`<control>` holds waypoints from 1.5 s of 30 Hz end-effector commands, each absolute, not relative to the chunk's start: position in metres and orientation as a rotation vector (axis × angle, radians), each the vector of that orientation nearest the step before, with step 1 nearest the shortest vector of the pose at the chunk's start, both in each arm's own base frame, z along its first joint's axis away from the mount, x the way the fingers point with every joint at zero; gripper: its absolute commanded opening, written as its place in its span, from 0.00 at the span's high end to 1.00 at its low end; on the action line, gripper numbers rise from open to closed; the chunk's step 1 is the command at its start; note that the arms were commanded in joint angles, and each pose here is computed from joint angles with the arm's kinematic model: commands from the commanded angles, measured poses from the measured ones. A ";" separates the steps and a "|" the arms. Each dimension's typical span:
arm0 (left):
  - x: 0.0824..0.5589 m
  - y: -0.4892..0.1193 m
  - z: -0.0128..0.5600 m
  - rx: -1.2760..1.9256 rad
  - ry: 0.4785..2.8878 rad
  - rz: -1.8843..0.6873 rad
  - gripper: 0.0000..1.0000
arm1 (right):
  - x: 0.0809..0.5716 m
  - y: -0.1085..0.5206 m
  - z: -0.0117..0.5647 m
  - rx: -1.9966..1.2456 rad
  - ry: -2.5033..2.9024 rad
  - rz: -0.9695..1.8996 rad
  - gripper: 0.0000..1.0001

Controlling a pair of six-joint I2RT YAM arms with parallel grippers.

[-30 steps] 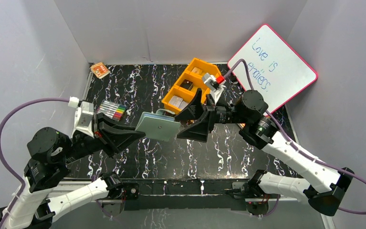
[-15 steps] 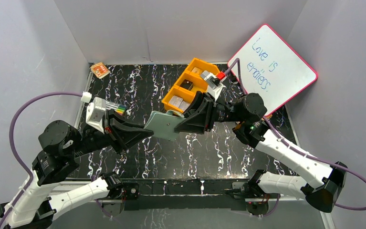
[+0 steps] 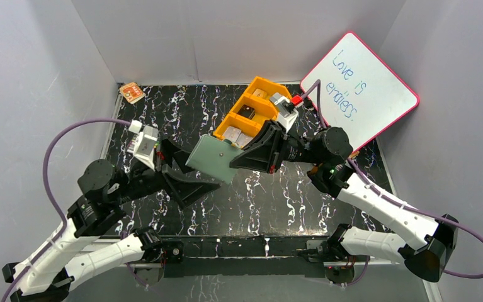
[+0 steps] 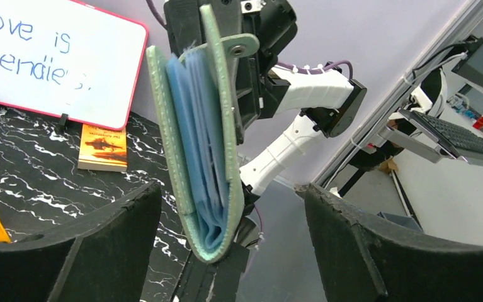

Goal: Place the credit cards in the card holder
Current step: Pick up the card holder from the center of the board.

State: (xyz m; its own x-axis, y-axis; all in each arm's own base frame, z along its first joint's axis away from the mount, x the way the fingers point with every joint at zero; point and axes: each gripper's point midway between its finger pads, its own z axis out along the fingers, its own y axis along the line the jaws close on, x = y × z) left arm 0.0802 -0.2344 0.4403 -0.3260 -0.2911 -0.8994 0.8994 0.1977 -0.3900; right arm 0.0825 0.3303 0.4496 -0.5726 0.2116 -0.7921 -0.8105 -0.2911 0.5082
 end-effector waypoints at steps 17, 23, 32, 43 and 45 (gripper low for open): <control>0.119 -0.230 0.465 0.352 1.306 -1.347 1.00 | 0.090 0.319 0.471 -0.733 1.173 1.845 1.00; 0.134 -0.217 0.457 0.240 1.391 -1.274 1.00 | 0.106 0.307 0.463 -0.750 1.298 1.571 0.52; 0.143 -0.219 0.436 0.209 1.585 -1.198 1.00 | 0.130 0.276 0.461 -0.718 1.404 1.239 0.38; 0.142 -0.221 0.432 0.200 1.601 -1.219 1.00 | 0.151 0.298 0.465 -0.707 1.423 1.230 0.40; 0.141 -0.221 0.432 0.202 1.603 -1.220 1.00 | 0.152 0.300 0.464 -0.704 1.413 1.233 0.44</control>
